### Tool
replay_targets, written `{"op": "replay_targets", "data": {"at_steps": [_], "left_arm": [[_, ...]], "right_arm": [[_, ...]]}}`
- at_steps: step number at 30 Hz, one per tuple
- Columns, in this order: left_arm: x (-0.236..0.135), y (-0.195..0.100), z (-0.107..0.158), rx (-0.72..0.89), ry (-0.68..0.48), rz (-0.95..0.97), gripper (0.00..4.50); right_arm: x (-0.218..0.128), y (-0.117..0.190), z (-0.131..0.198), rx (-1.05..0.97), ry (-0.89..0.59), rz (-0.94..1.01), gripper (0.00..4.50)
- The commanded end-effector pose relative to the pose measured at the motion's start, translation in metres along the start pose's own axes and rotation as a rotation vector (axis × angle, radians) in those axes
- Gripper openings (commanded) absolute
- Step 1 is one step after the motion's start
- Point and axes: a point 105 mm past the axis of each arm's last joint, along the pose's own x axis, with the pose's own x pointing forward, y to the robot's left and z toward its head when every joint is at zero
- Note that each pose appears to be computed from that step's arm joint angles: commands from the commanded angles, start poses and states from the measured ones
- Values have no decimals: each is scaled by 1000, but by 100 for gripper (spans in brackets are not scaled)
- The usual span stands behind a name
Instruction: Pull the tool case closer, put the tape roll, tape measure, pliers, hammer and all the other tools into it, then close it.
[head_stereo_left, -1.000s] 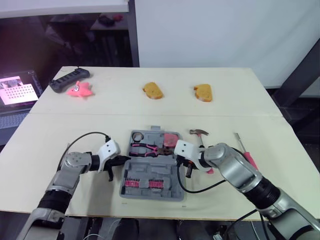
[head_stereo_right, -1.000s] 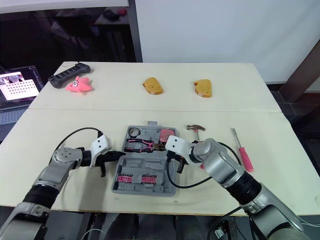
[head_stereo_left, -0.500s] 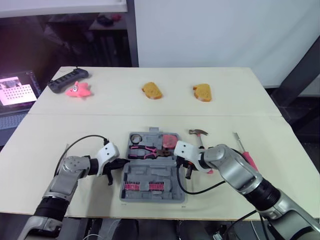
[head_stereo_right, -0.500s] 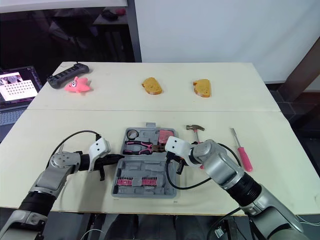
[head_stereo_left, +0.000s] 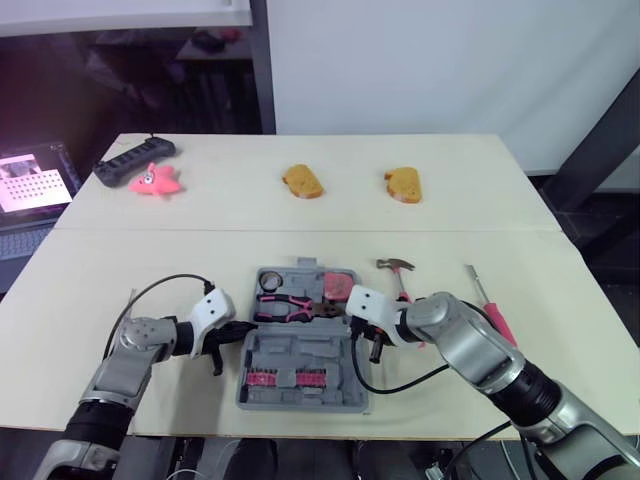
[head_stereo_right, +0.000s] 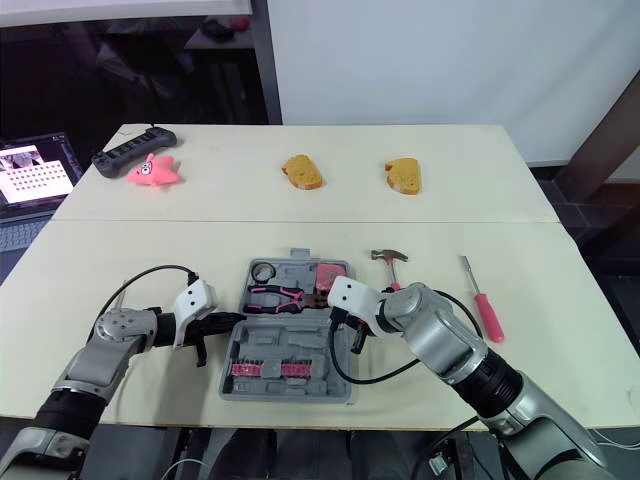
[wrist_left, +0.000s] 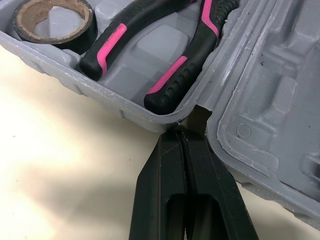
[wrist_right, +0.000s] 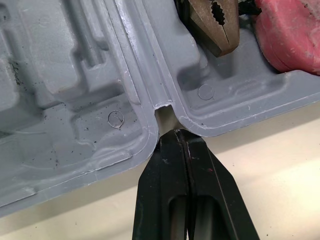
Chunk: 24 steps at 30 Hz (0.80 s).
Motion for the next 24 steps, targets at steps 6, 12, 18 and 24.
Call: {"op": "replay_targets", "data": {"at_steps": [6,12,18,24], "left_arm": [[8,-15,-1,0,-6,-63,4],[6,-14,-1,1,-3,-57,4],[3,-12,-4,-3,5,-41,4],[-8,-1,-7,-11,19,11,4]], "right_arm": [[7,22,18,-44,-70,75,0],[8,18,19,-46,-74,58,0],[9,17,18,-48,-68,60,0],[5,4,9,-34,-53,19,0]]}}
